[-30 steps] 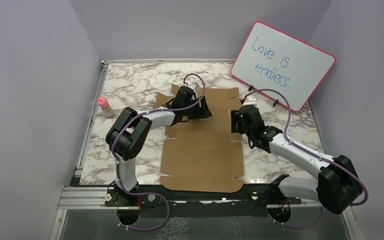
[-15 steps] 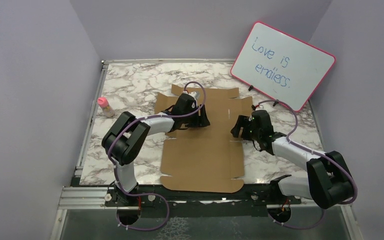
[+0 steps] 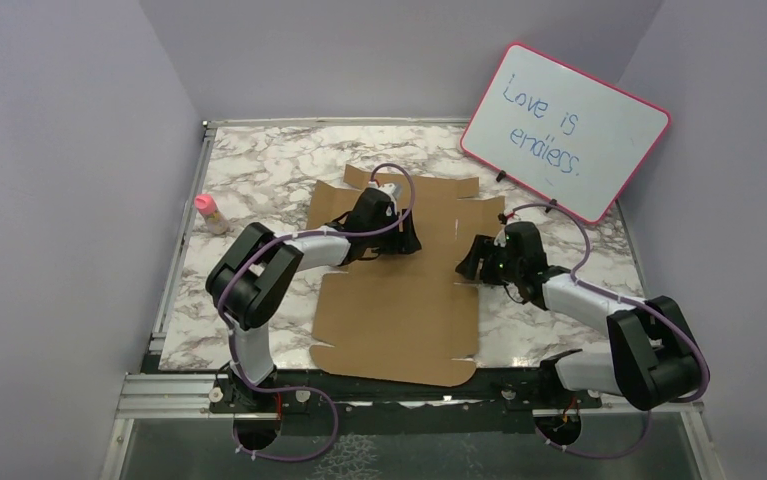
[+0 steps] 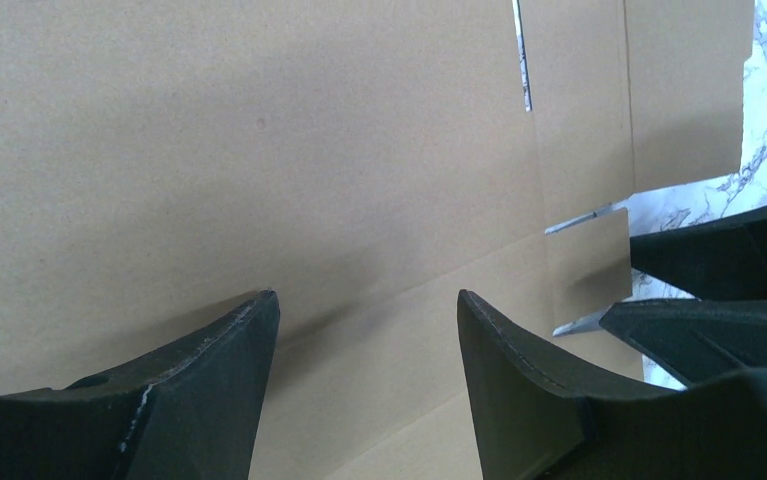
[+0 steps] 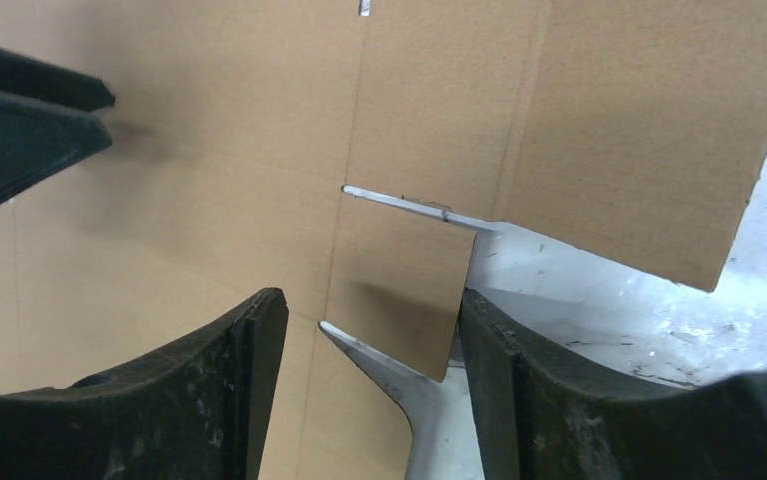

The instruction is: Fold the paper box

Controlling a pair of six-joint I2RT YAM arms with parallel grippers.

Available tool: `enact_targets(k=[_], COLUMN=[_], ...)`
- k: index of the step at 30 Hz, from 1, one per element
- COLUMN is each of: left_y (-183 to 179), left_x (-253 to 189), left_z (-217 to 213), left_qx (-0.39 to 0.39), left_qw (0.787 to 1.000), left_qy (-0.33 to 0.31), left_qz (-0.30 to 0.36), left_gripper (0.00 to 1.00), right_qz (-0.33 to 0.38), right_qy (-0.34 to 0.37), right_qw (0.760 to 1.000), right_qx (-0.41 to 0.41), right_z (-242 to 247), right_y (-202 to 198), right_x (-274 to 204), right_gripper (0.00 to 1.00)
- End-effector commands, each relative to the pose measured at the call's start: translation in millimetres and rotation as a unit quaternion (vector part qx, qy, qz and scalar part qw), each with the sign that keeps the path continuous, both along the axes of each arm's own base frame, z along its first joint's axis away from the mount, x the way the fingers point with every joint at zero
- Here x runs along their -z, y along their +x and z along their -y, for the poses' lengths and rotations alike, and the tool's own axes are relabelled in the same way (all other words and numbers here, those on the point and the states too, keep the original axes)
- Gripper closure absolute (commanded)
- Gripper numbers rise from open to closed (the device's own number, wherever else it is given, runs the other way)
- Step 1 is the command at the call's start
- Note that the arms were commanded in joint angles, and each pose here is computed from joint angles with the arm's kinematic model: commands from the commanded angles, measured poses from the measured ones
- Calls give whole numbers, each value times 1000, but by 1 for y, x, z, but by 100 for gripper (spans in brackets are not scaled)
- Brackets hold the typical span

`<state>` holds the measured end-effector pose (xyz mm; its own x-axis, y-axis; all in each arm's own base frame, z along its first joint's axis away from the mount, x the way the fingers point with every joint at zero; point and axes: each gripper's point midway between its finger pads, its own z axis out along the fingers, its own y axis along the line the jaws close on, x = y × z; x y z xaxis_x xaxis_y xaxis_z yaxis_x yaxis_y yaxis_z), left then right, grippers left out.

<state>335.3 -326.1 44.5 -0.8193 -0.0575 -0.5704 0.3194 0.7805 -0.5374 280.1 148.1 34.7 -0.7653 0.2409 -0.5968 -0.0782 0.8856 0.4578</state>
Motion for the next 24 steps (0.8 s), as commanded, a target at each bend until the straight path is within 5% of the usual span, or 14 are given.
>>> enact_targets(k=[1,12,24], left_y=[-9,-16,-11], left_x=[24,37,26], left_z=[-3,0,10], left_qx=[0,2,-5], left_qw=[1000,999,999], left_qy=[26,30,10], left_qz=[-18,-37,-41], left_gripper=[33,32,32], right_qz=[15,46,27], right_qy=[46,91,133], right_qw=[997,989,980], right_qx=[-62,-107,-144], right_z=[-25,-47,-65], right_y=[-4,6,4], right_x=[-25,-61,-42], right_gripper=[34,42,41])
